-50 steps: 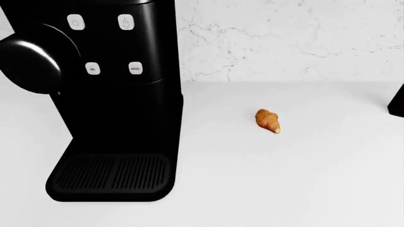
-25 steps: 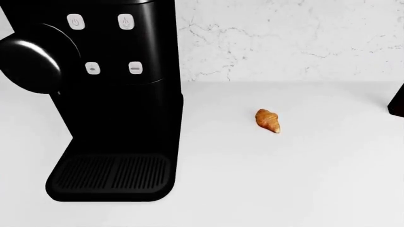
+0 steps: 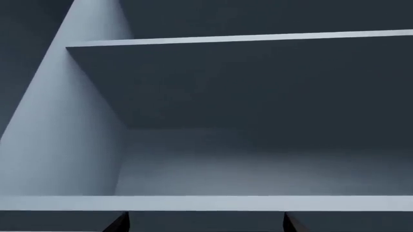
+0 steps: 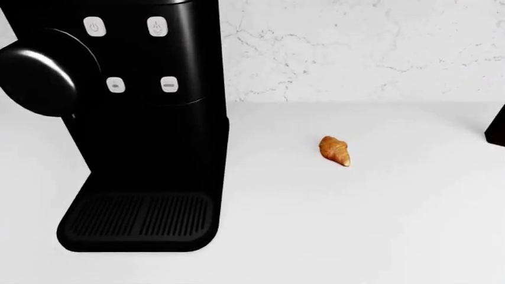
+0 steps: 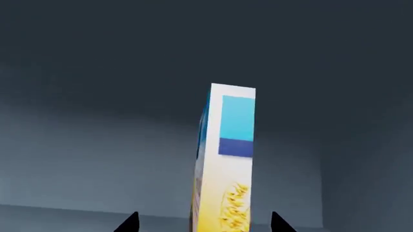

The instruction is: Pick the jello cup and cereal from the counter and place them in the cabinets closest to them.

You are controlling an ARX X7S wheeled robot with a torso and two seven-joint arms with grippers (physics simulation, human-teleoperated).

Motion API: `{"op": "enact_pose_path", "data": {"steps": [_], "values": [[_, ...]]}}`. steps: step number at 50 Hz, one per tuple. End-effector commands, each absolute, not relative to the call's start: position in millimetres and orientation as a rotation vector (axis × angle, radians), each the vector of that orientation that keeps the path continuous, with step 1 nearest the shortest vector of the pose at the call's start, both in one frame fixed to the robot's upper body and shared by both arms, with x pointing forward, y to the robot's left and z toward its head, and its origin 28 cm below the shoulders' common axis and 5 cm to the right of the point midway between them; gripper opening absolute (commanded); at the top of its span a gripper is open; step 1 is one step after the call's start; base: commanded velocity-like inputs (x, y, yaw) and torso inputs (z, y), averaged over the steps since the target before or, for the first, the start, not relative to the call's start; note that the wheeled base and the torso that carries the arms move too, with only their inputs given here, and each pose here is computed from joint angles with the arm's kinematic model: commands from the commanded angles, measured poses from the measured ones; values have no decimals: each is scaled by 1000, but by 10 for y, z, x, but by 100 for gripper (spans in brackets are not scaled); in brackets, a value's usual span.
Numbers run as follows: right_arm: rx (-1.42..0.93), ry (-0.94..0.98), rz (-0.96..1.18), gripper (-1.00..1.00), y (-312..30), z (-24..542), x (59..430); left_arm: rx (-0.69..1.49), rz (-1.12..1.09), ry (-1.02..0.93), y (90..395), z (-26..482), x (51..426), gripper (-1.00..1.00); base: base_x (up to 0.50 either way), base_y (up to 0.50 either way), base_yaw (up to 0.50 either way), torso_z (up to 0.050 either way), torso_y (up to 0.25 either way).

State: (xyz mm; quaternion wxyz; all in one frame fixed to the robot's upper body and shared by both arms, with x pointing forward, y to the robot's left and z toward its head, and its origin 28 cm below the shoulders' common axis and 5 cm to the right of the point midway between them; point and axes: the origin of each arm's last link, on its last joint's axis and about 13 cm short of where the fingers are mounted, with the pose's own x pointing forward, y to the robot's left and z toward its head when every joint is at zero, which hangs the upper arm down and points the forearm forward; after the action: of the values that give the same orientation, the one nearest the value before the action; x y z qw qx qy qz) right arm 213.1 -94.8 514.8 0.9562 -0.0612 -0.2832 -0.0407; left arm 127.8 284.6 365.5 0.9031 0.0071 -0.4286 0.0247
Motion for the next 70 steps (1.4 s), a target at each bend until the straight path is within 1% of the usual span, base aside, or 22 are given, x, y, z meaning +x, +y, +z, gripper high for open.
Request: {"op": "enact_pose_path", "data": {"steps": [1,7,11,19,29,35,46,58,70], "values": [[-165,-642,-106,100,-923,5182,2029,18,47,-883,2840,3646,1276,100,0,0,0,0,0],[-176,-656,-183,100,-1009,5206,1942,19,45,-880,2837,3636,1283,100,0,0,0,0,0],[-178,-668,-200,100,-1004,5206,1884,22,44,-881,2830,3642,1277,100,0,0,0,0,0],[-168,-721,-129,100,-911,5221,1630,10,49,-893,2824,3662,1245,100,0,0,0,0,0],[-148,-741,-42,100,-954,5028,1284,-44,63,-987,2827,3671,907,100,0,0,0,0,0],[-138,-757,-4,100,-988,4913,1127,-65,67,-1009,2836,3638,811,100,0,0,0,0,0],[-139,-774,18,100,-1005,4806,1016,-102,71,-1026,2857,3594,738,100,0,0,0,0,0],[-176,-847,-45,100,-1036,4803,703,-110,67,-1050,2857,3590,645,100,0,0,0,0,0],[-174,-860,6,100,-1049,4601,563,-121,53,-1071,2844,3507,513,100,0,0,0,0,0]]}}
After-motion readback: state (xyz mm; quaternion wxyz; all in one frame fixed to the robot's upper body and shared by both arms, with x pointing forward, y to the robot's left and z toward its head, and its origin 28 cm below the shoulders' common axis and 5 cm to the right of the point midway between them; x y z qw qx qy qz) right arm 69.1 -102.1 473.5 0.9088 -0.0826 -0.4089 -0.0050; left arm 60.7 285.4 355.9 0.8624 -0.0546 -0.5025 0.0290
